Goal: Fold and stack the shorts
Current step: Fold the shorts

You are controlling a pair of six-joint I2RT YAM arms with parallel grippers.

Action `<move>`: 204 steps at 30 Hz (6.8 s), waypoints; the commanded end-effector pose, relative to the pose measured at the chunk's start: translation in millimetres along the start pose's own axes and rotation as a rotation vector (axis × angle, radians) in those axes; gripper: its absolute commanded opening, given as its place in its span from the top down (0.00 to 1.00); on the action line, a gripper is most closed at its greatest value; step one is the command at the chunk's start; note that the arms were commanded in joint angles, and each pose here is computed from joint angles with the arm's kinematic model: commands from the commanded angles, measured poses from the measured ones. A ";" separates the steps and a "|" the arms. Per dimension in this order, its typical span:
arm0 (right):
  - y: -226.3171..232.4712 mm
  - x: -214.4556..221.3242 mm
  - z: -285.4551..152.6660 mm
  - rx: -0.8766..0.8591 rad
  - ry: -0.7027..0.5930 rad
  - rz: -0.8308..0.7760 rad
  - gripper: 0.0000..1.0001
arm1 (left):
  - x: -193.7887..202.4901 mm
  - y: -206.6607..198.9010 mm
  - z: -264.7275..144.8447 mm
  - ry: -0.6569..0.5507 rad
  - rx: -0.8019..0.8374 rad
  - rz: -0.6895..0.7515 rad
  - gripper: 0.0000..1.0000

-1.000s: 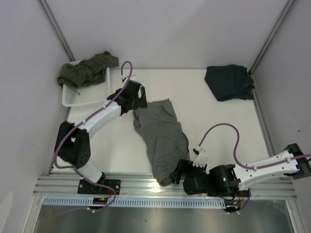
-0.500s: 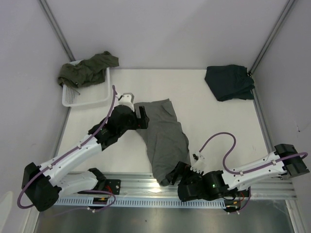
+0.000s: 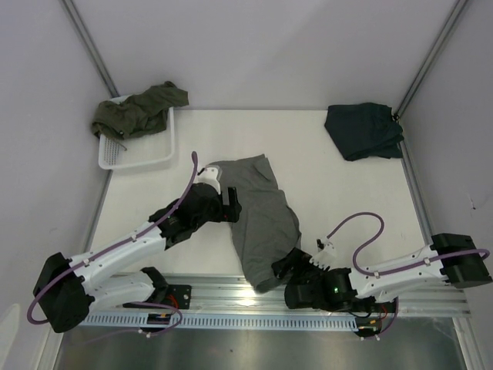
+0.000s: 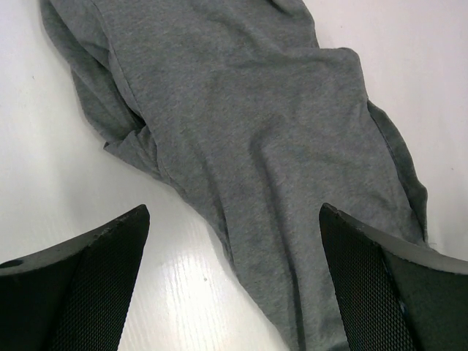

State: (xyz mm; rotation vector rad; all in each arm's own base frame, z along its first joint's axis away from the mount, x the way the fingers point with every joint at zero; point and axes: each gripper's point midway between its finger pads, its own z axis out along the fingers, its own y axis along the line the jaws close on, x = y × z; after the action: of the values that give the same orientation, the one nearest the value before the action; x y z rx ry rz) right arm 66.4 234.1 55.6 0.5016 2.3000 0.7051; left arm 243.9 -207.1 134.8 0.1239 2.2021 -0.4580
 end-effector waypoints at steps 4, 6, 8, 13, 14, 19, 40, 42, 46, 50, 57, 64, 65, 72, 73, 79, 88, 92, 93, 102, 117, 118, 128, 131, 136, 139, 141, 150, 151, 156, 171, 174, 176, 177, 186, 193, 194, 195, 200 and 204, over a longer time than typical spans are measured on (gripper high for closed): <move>33.7 -16.1 20.4 -0.045 -0.020 0.632 0.16 | -18.7 -8.4 1.5 -0.059 0.009 -0.034 0.01; 32.9 -23.9 24.7 -0.031 -0.047 0.609 0.25 | -17.1 -5.2 1.6 -0.057 -0.004 -0.034 0.01; 36.6 -33.5 26.7 -0.038 -0.054 0.593 0.42 | -16.4 -3.5 1.3 -0.058 -0.011 -0.034 0.01; 27.7 -74.4 55.1 0.008 -0.036 0.516 0.67 | -14.3 0.6 -0.5 -0.056 -0.025 -0.030 0.01; 26.0 -81.5 58.2 0.011 -0.036 0.511 0.76 | -12.6 1.9 0.0 -0.053 -0.029 -0.028 0.01; 18.5 -134.2 74.6 0.062 -0.005 0.366 0.96 | -8.9 5.3 -0.7 -0.048 -0.037 -0.025 0.01; -1.1 -250.8 78.9 0.032 0.089 -0.107 0.01 | -10.5 -92.5 41.6 0.020 0.149 0.025 0.01; -10.6 -244.1 70.7 0.011 0.094 -0.091 0.01 | -13.1 -104.4 47.1 0.025 0.165 0.029 0.01; -19.5 -226.1 65.3 -0.047 0.142 -0.043 0.00 | -7.7 -130.5 62.9 0.057 0.184 0.056 0.01; -27.2 -198.3 70.5 -0.109 0.187 0.018 0.01 | -1.6 -154.9 68.6 0.087 0.255 0.029 0.02; -26.4 -180.2 86.8 -0.233 0.171 0.136 0.01 | 39.4 -187.3 74.8 0.122 0.335 0.027 0.09; -26.6 -188.5 85.9 -0.266 0.096 0.167 0.01 | 65.6 -161.9 89.2 0.144 0.236 -0.016 0.17; -26.7 -189.7 84.0 -0.265 0.084 0.162 0.01 | 68.6 -154.6 88.2 0.140 0.221 -0.024 0.18; -24.0 -204.7 70.0 -0.260 0.000 0.141 0.00 | 43.8 -145.2 76.3 0.073 0.232 -0.041 0.29; -24.3 -203.6 72.0 -0.257 0.013 0.142 0.00 | 45.4 -146.1 76.3 0.081 0.238 -0.038 0.29; -35.3 -182.4 92.4 -0.227 0.122 0.182 0.01 | 37.3 -168.2 64.0 0.074 0.361 -0.059 0.21; -18.6 -177.7 91.6 -0.296 0.086 0.192 0.00 | 10.5 -149.4 46.7 0.059 0.397 -0.085 0.28; -10.1 -181.0 88.9 -0.325 0.054 0.195 0.00 | 17.3 -118.8 62.0 0.087 0.321 -0.070 0.36; -10.3 -180.2 87.9 -0.326 0.048 0.199 0.01 | 19.0 -120.1 63.6 0.094 0.332 -0.071 0.38; -5.9 -180.2 86.7 -0.300 0.019 0.212 0.01 | 50.1 -155.1 86.8 0.190 0.424 -0.010 0.60; -10.3 -156.7 109.7 -0.214 0.110 0.196 0.00 | 97.0 -147.9 96.9 0.266 0.325 0.067 0.66; -2.5 -164.7 103.7 -0.240 0.090 0.184 0.01 | 97.3 -148.1 97.4 0.265 0.323 0.071 0.66; -27.1 -184.0 79.8 -0.200 0.038 0.148 0.00 | 115.8 -139.2 103.3 0.298 0.301 0.070 0.67; -35.7 -177.7 87.1 -0.198 0.066 0.153 0.00 | 117.1 -138.1 105.3 0.302 0.292 0.076 0.67; -39.8 -168.2 99.2 -0.222 0.096 0.175 0.00 | 122.0 -131.6 108.3 0.300 0.265 0.071 0.70; -38.3 -166.4 105.9 -0.245 0.105 0.183 0.01 | 120.9 -132.3 106.7 0.285 0.274 0.054 0.71; -30.7 -169.0 108.4 -0.286 0.092 0.178 0.00 | 122.4 -132.1 106.6 0.287 0.274 0.053 0.71; -22.7 -160.7 129.5 -0.214 0.139 0.093 0.01 | 125.6 -135.8 107.5 0.289 0.283 0.050 0.71; -23.1 -158.4 130.2 -0.205 0.149 0.089 0.02 | 125.7 -137.2 107.8 0.290 0.289 0.048 0.71; -21.4 -159.5 129.4 -0.196 0.147 0.080 0.53 | 122.7 -146.9 106.3 0.294 0.325 0.037 0.71; -43.5 -208.4 94.4 0.112 0.231 -0.076 1.00 | 25.9 -117.6 38.3 0.105 0.306 0.037 0.36; -57.8 -209.8 80.8 0.218 0.299 -0.101 0.98 | 5.2 -82.9 42.5 0.082 0.278 -0.015 0.35; -67.9 -207.2 82.5 0.277 0.341 -0.103 0.97 | -10.4 -47.2 44.6 0.054 0.197 -0.036 0.34; -68.8 -207.6 80.9 0.293 0.364 -0.100 1.00 | -16.5 -35.4 44.6 0.039 0.165 -0.042 0.34; -54.7 -215.1 62.7 0.286 0.429 -0.091 1.00 | -56.4 24.1 74.5 -0.066 -0.046 -0.023 0.34; -49.0 -205.3 35.9 0.285 0.414 -0.130 1.00 | -83.2 55.0 118.4 -0.020 -0.095 -0.096 0.32; -47.7 -198.7 35.3 0.279 0.426 -0.142 1.00 | -98.4 56.3 122.8 -0.034 -0.093 -0.082 0.32; -45.0 -197.9 34.7 0.271 0.427 -0.147 1.00 | -117.0 55.2 126.7 -0.058 -0.089 -0.070 0.32; -42.7 -185.5 35.6 0.292 0.453 -0.189 1.00 | -147.3 48.5 159.8 -0.056 0.031 0.097 0.32; -40.4 -176.5 38.1 0.288 0.477 -0.213 1.00 | -170.5 32.2 178.6 -0.058 0.173 0.177 0.34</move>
State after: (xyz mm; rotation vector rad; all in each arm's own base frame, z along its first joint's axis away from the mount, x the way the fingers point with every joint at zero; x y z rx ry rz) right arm 217.4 122.3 97.8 0.2339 2.8416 0.4386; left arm 476.3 -207.4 140.9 0.1667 2.1488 -0.4436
